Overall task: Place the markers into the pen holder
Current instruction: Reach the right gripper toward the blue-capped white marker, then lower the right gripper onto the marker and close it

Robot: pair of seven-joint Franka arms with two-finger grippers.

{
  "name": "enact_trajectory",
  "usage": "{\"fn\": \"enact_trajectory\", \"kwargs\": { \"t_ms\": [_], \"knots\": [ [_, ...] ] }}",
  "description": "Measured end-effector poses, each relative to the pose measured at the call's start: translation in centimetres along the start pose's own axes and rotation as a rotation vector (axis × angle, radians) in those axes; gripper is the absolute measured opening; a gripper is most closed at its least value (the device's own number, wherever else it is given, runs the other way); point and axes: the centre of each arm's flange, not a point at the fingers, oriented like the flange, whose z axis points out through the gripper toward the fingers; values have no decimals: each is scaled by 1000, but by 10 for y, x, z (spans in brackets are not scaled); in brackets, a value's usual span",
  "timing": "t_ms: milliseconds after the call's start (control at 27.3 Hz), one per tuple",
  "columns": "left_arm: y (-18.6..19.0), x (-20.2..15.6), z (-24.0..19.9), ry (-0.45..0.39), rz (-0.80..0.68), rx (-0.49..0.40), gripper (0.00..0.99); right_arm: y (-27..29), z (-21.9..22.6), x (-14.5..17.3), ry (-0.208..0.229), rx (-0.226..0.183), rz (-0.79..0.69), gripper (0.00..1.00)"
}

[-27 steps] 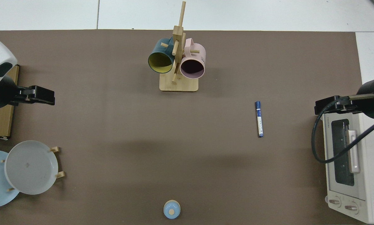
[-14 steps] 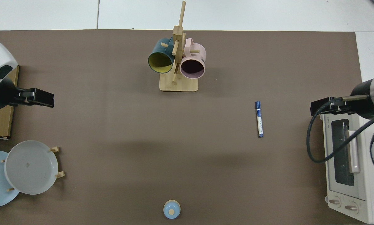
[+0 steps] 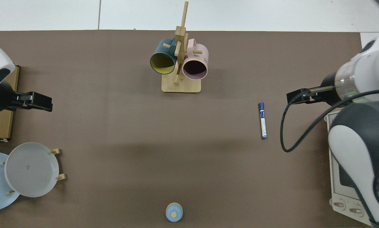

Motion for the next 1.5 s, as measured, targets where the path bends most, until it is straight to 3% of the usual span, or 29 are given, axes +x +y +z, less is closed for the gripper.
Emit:
{"fn": "enact_trajectory", "kwargs": {
  "t_ms": [256,513,952,1501],
  "knots": [
    [0,-1,7,-15,0,-1,991,-14,89,43,-15,20,9,1000],
    [0,-1,9,-19,0,-1,991,-16,149,58,-62,25,26,1000],
    [0,-2,15,-32,1,-1,991,-6,237,52,-135,-23,26,1000],
    [0,-2,19,-40,1,-2,991,2,292,32,-135,-19,37,965]
  ]
}}
